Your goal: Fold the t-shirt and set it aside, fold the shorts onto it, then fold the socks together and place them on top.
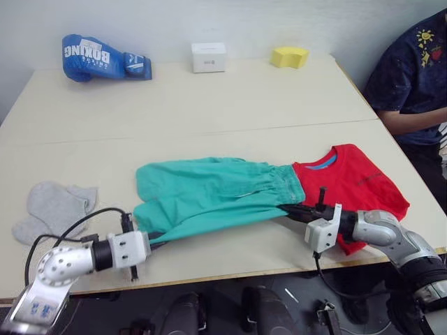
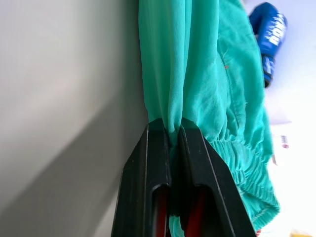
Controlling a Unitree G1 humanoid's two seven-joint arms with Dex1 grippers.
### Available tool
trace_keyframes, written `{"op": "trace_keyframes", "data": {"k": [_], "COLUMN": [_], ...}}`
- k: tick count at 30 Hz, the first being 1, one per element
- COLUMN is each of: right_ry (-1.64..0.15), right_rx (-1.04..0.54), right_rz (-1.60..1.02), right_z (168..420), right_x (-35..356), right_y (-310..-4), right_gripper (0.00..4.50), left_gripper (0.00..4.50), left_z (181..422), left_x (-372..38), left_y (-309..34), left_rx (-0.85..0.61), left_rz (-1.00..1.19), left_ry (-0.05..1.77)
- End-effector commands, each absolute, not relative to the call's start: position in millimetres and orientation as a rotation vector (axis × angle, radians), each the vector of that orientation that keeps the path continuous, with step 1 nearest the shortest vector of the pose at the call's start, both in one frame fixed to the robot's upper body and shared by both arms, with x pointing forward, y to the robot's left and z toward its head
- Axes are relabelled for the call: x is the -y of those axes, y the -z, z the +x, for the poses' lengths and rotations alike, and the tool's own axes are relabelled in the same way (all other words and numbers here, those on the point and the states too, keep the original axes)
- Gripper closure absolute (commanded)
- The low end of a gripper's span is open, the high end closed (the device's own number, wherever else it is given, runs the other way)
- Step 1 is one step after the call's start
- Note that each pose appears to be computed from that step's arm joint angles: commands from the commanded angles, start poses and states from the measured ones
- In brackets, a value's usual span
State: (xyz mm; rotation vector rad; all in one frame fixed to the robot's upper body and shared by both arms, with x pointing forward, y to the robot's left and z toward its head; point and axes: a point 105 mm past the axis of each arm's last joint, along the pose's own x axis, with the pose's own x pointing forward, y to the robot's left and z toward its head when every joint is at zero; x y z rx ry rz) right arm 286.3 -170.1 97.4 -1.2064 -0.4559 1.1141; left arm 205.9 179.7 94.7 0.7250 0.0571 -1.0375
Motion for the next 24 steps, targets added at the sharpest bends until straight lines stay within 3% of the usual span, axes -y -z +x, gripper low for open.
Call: {"op": "trace_keyframes", "data": {"k": [1,2,5,9,15,17,19,24], "right_ry": [-1.052,-1.053,-1.064,-1.126,-1.182,-1.199,-1.186,-1.12], "right_rx": [0.365,0.362,0.333,0.272,0.154,0.148,0.155,0.187], "right_rz": [-1.166,-1.143,-1.054,-0.895,-0.712,-0.559,-0.441,-0.307], "right_z": [288.9,287.2,283.5,271.3,232.2,219.0,214.3,221.8], "right_x": [194.0,193.7,192.3,185.9,195.3,185.8,176.3,150.1], "right_y": [-100.1,-100.1,-99.9,-96.4,-116.1,-133.4,-147.9,-161.5], "right_gripper": [4.5,4.5,4.5,3.33,1.26,1.26,1.43,2.97], "left_gripper": [4.48,4.48,3.78,2.56,0.72,0.72,0.89,2.26], "left_z": [204.0,198.5,187.1,182.8,149.8,139.2,143.9,191.6], "left_x": [-189.3,-189.6,-190.3,-198.9,-220.4,-227.5,-233.0,-217.2], "left_y": [-102.5,-99.6,-95.1,-95.0,-109.3,-111.8,-118.6,-146.6], "left_rx": [-0.047,-0.062,-0.101,-0.117,-0.309,-0.403,-0.394,-0.196], "left_rz": [0.731,0.731,0.692,0.713,0.351,0.252,0.236,0.171], "left_ry": [0.943,0.954,0.976,0.958,1.008,1.051,1.053,1.057]}}
